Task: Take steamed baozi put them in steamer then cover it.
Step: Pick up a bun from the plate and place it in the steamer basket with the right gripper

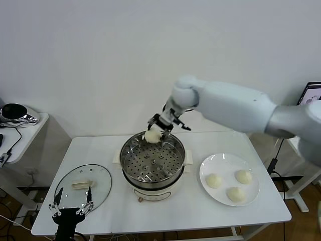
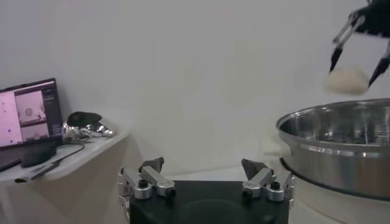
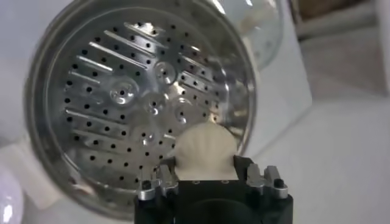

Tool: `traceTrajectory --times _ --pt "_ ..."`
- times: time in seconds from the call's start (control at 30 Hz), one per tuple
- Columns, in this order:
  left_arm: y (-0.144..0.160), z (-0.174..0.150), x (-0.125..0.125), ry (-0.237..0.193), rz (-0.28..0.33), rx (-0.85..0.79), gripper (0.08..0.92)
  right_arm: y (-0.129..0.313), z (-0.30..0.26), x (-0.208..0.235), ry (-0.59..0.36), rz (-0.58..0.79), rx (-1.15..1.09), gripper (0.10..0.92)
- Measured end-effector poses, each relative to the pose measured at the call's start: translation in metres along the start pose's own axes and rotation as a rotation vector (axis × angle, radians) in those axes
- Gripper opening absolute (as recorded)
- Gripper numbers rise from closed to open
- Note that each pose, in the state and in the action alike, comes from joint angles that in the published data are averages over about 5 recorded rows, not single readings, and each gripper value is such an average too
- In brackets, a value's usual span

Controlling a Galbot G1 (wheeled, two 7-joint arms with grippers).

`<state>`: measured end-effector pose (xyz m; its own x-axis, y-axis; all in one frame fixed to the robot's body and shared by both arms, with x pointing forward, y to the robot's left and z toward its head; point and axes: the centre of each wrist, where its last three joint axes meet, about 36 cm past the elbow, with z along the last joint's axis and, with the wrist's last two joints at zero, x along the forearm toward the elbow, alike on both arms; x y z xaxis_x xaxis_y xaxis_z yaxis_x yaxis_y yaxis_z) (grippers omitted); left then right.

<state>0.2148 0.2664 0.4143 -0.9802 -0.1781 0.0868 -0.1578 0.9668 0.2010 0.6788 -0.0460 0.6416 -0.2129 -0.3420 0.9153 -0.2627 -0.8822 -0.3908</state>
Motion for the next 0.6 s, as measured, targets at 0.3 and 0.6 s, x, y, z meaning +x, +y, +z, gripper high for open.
traceTrajectory --times 0.3,0.6 --pt "0.001 0.0 0.0 -0.002 -0.005 0.001 0.823 -0.007 -0.003 -0.038 0.018 -0.059 0.16 0.608" --pt "-0.002 -0.001 0.0 -0.004 -0.004 0.01 0.823 -0.015 -0.004 -0.062 0.044 -0.086 0.264 0.617"
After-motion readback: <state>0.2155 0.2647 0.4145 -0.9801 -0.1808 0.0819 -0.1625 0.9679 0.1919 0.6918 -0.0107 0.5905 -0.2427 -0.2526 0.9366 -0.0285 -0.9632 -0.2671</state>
